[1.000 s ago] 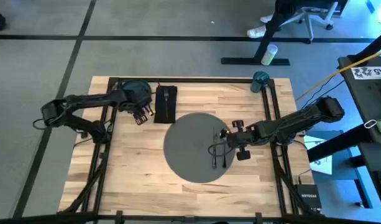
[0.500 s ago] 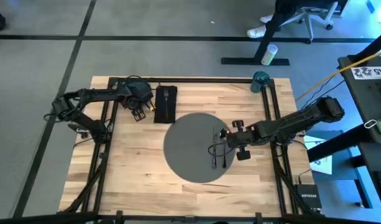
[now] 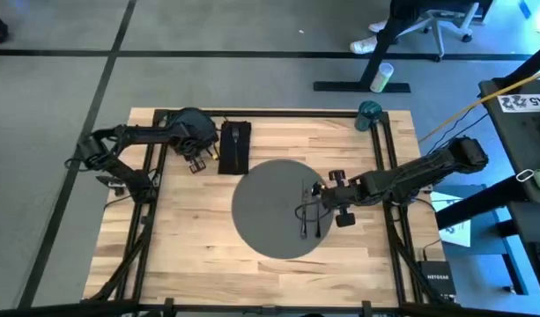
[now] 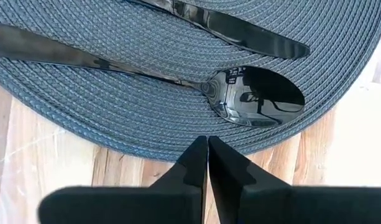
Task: Set table place
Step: Put the green plate on the gray tablemat to the left of the black table knife, then move the black table napkin with fork to the left of the gray tablemat
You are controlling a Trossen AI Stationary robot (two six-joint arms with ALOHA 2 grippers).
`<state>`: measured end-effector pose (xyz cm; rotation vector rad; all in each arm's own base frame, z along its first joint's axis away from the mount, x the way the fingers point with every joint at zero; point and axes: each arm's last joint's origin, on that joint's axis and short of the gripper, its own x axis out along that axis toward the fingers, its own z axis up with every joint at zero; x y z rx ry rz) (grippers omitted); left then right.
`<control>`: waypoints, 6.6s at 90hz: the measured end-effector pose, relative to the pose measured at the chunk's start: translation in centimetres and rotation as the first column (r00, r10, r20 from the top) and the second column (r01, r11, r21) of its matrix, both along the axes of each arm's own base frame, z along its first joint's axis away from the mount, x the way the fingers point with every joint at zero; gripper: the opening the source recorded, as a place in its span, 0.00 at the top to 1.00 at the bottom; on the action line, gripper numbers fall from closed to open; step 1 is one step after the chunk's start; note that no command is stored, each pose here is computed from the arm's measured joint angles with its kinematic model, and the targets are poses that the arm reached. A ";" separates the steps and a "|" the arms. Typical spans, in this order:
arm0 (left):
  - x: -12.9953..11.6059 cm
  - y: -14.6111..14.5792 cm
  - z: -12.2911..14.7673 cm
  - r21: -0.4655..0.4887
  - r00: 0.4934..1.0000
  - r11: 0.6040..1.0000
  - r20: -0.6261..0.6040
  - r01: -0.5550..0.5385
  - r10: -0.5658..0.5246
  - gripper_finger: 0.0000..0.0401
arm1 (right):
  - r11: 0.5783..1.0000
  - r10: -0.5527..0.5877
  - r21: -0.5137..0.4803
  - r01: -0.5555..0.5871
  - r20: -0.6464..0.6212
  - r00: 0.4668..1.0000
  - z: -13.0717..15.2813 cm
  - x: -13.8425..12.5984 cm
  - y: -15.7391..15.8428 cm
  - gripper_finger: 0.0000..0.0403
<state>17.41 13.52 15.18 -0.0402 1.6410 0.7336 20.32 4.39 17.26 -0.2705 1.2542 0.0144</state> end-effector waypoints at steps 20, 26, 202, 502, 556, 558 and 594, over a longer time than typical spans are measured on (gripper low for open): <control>-0.2 -1.5 2.0 0.021 0.999 0.999 0.018 0.026 -0.026 1.00 | 1.000 0.000 0.000 0.000 -0.001 1.000 0.0 0.0 0.0 1.00; -0.3 -1.9 2.7 0.040 0.998 0.998 0.052 0.042 -0.044 1.00 | 1.000 0.000 0.000 0.000 0.000 1.000 0.0 0.0 0.0 1.00; 10.7 -16.8 9.6 -0.221 0.859 0.840 0.268 0.496 -0.437 1.00 | 0.896 0.315 -0.049 -0.442 0.770 0.554 4.0 -5.2 -2.8 1.00; 23.0 -23.7 3.5 -0.138 0.608 0.616 0.426 0.776 -0.670 1.00 | 0.922 0.292 -0.053 -0.383 0.745 0.600 3.8 -5.6 -3.0 1.00; 23.0 -24.6 3.6 -0.136 0.606 0.622 0.457 0.771 -0.651 0.75 | 0.923 0.289 -0.050 -0.382 0.746 0.600 3.8 -5.6 -3.0 1.00; 23.0 -24.6 3.6 -0.134 0.602 0.617 0.455 0.775 -0.657 0.75 | 0.923 0.289 -0.050 -0.382 0.746 0.600 3.8 -5.6 -3.0 1.00; 20.8 -22.5 7.1 -0.146 0.691 0.679 0.246 0.720 -0.680 0.98 | 0.925 0.276 -0.037 -0.377 0.747 0.605 3.7 -5.6 -3.0 1.00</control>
